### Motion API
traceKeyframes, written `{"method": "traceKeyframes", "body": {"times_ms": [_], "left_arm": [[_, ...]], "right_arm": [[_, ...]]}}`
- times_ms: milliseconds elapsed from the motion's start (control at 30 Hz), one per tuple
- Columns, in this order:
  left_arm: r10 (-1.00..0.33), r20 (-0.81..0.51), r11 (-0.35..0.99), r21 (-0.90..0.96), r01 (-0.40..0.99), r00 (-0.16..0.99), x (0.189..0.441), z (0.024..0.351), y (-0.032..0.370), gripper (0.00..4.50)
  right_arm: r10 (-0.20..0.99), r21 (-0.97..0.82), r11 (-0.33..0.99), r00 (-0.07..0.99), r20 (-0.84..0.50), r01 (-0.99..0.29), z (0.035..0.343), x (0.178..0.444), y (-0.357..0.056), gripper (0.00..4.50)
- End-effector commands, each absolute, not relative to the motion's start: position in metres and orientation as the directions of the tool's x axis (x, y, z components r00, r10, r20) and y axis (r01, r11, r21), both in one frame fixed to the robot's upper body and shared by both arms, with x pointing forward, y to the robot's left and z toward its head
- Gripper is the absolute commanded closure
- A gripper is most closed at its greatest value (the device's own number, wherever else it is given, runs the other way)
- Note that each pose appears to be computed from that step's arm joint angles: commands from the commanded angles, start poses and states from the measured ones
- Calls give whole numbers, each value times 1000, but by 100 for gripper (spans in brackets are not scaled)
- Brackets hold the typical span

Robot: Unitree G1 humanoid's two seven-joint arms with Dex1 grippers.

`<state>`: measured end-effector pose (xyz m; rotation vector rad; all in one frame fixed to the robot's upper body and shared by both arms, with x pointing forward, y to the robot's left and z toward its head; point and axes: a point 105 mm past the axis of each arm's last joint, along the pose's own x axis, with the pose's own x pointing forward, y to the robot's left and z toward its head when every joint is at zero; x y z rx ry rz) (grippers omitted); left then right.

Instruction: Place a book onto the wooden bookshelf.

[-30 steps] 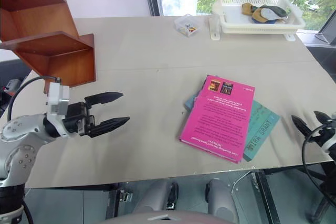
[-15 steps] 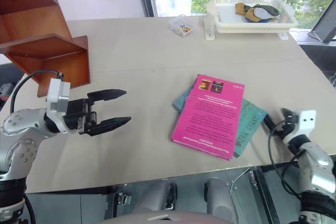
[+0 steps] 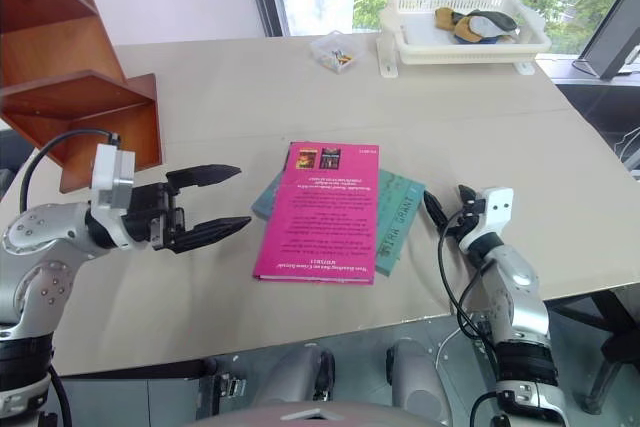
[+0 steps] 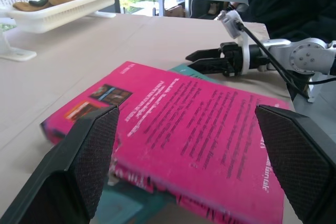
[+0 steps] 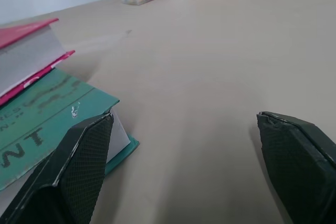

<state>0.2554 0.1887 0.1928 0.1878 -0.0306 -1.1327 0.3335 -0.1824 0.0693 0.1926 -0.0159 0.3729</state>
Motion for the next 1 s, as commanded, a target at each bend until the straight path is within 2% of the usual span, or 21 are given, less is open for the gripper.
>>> {"method": "traceKeyframes", "body": {"times_ms": [33,133,300,400,500,600,667,733,833,1000], "left_arm": [[-863,-15,501,105,859,505,264,198,198,6],[-804,-23,595,-37,803,594,272,188,210,6],[-813,-101,576,-280,768,574,259,164,208,6],[-803,-118,582,-364,727,584,258,157,207,6],[-819,-101,518,-556,650,565,253,143,202,6],[-834,-95,466,-649,601,544,249,136,201,6],[-836,-68,420,-719,554,544,250,133,202,6],[-839,-40,347,-808,476,543,256,121,204,6],[-843,-39,294,-869,399,536,263,105,203,6],[-886,-2,172,-929,326,463,275,95,186,6]], "right_arm": [[300,134,943,953,48,-304,76,336,-210,0],[242,69,967,969,49,-245,86,332,-246,0],[200,-48,979,976,91,-197,115,325,-292,0],[225,-72,973,968,116,-217,127,320,-300,0],[402,-68,916,906,135,-396,148,296,-299,0],[518,-18,854,847,117,-520,159,275,-296,0],[622,51,774,773,129,-631,174,256,-286,0],[753,114,641,651,101,-759,191,226,-270,0],[831,174,543,556,30,-821,191,204,-259,0],[859,244,500,511,-23,-831,189,185,-253,0]]}}
